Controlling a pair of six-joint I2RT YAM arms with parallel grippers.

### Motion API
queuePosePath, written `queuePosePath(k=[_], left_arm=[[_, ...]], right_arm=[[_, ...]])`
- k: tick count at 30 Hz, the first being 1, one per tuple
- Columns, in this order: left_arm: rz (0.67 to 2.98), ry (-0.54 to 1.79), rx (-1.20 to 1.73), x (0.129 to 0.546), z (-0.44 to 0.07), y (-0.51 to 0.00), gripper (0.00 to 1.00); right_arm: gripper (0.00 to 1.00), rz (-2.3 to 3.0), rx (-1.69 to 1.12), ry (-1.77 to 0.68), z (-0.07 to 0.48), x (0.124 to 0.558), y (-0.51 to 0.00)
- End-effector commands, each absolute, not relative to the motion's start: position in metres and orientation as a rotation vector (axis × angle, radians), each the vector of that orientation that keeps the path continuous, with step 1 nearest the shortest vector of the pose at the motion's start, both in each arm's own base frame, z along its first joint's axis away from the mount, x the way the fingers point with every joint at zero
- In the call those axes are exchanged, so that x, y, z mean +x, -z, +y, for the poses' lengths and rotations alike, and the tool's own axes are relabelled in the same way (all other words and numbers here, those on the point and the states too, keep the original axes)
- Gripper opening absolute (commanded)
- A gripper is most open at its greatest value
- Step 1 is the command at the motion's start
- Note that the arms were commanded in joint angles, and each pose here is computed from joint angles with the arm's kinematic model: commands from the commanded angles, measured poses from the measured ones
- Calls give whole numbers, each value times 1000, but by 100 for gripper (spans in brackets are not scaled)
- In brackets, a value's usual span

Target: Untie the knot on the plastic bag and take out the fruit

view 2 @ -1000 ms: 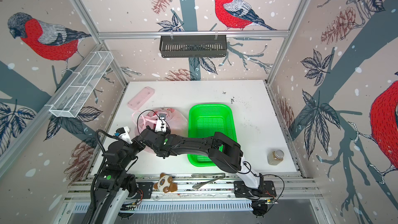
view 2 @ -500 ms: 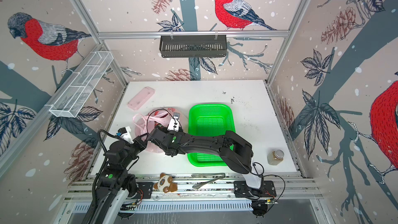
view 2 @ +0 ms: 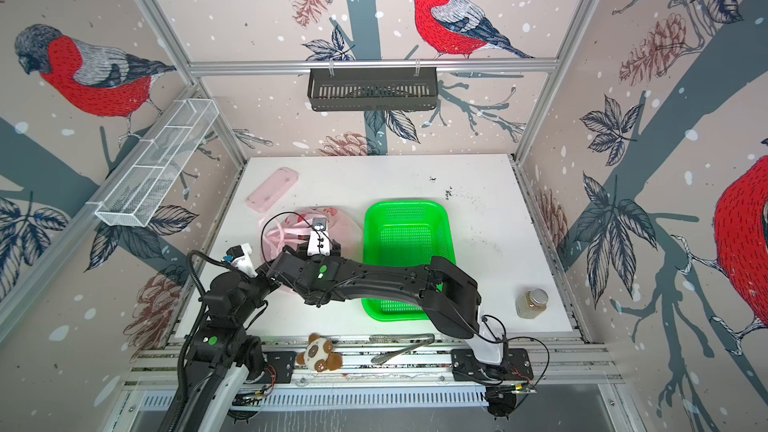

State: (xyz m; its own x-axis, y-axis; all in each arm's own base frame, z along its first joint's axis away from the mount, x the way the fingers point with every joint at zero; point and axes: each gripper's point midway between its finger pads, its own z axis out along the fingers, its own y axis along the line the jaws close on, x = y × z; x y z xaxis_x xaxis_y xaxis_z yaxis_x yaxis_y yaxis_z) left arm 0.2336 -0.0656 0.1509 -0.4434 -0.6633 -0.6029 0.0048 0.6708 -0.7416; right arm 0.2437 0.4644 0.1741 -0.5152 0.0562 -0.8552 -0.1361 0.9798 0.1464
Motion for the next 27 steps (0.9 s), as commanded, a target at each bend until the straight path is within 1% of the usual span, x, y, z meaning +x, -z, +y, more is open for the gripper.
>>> queuePosePath(k=[1, 9, 15, 21, 27], left_arm=[[1857, 859, -503, 235, -67, -161, 0], [1850, 857, -504, 234, -66, -163, 0], [1851, 857, -507, 234, -66, -162, 0], [1855, 847, -518, 234, -64, -157, 0], [1858, 845, -526, 237, -64, -153, 0]], right_arm=[[71, 2086, -113, -96, 456, 246, -167], [90, 2055, -155, 29, 453, 249, -160], [99, 2044, -182, 89, 459, 271, -150], [100, 2002, -124, 140, 453, 291, -154], [100, 1980, -24, 183, 418, 298, -171]])
